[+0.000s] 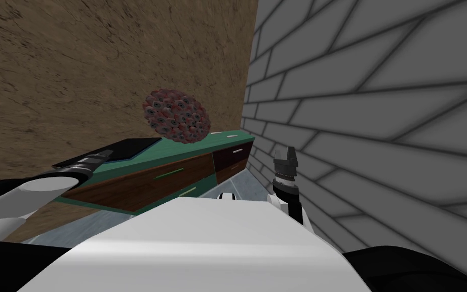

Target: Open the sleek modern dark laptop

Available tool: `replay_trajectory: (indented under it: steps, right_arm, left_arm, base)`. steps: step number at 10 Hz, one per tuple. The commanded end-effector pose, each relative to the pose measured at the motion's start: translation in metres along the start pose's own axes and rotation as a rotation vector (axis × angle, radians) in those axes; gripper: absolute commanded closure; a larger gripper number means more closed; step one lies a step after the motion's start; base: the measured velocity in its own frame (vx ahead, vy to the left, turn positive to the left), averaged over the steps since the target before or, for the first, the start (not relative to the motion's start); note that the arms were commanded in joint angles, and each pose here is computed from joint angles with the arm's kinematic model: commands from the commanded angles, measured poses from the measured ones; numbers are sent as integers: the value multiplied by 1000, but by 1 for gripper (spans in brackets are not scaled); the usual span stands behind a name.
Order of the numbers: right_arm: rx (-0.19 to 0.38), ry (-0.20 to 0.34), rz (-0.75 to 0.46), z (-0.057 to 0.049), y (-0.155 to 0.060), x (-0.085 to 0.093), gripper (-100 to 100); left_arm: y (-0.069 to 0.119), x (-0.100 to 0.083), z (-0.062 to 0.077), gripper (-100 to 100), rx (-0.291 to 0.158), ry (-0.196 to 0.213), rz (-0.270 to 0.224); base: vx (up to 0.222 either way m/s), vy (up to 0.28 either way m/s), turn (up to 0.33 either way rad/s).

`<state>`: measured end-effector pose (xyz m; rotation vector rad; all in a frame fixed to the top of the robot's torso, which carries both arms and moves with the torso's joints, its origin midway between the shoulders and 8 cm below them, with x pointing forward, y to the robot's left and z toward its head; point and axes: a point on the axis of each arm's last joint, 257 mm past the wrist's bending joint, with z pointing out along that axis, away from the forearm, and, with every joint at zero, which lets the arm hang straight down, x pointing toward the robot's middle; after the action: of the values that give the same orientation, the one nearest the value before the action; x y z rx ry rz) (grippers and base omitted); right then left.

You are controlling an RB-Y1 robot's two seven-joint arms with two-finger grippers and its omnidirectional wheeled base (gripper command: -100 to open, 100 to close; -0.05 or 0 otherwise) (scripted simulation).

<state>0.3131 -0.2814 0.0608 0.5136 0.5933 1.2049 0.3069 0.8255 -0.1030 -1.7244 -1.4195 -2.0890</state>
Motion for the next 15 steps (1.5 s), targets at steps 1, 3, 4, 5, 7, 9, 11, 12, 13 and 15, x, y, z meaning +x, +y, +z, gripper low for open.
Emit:
replay_trajectory:
  steps: [1,3,4,5,7,9,11,12,13,15]
  right_arm:
    - [0,0,0,0,0,0,0]
    - [0,0,0,0,0,0,0]
    - [0,0,0,0,0,0,0]
    - [0,0,0,0,0,0,0]
    - [0,0,0,0,0,0,0]
    - [0,0,0,0,0,0,0]
    - [0,0,0,0,0,0,0]
    - [0,0,0,0,0,0,0]
    - [0,0,0,0,0,0,0]
    - [0,0,0,0,0,0,0]
  left_arm:
    - [13,-5,16,-100,-8,-30,-21]
    - [15,-5,16,-100,-16,-30,-29]
    - [16,-5,16,-100,-19,-30,-34]
    - [17,-4,16,-100,-23,-30,-32]
    - [17,-4,16,-100,-24,-29,13]
    - [35,-8,29,-100,-52,-58,-38]
    - [39,-7,30,-100,-64,-55,-43]
    - [39,-7,30,-100,-66,-54,-19]
    - [39,-7,30,-100,-67,-53,10]
    - [59,-8,41,-100,-105,-78,-50]
  base:
    - [-30,-42,63]
    - [-8,-17,-15]
    - [0,0,0]
    - [3,5,2]
    - [0,0,0]
    - [-26,-36,96]
    - [-11,-17,-20]
    - [0,0,0]
    - [4,5,3]
    - [-20,-32,92]
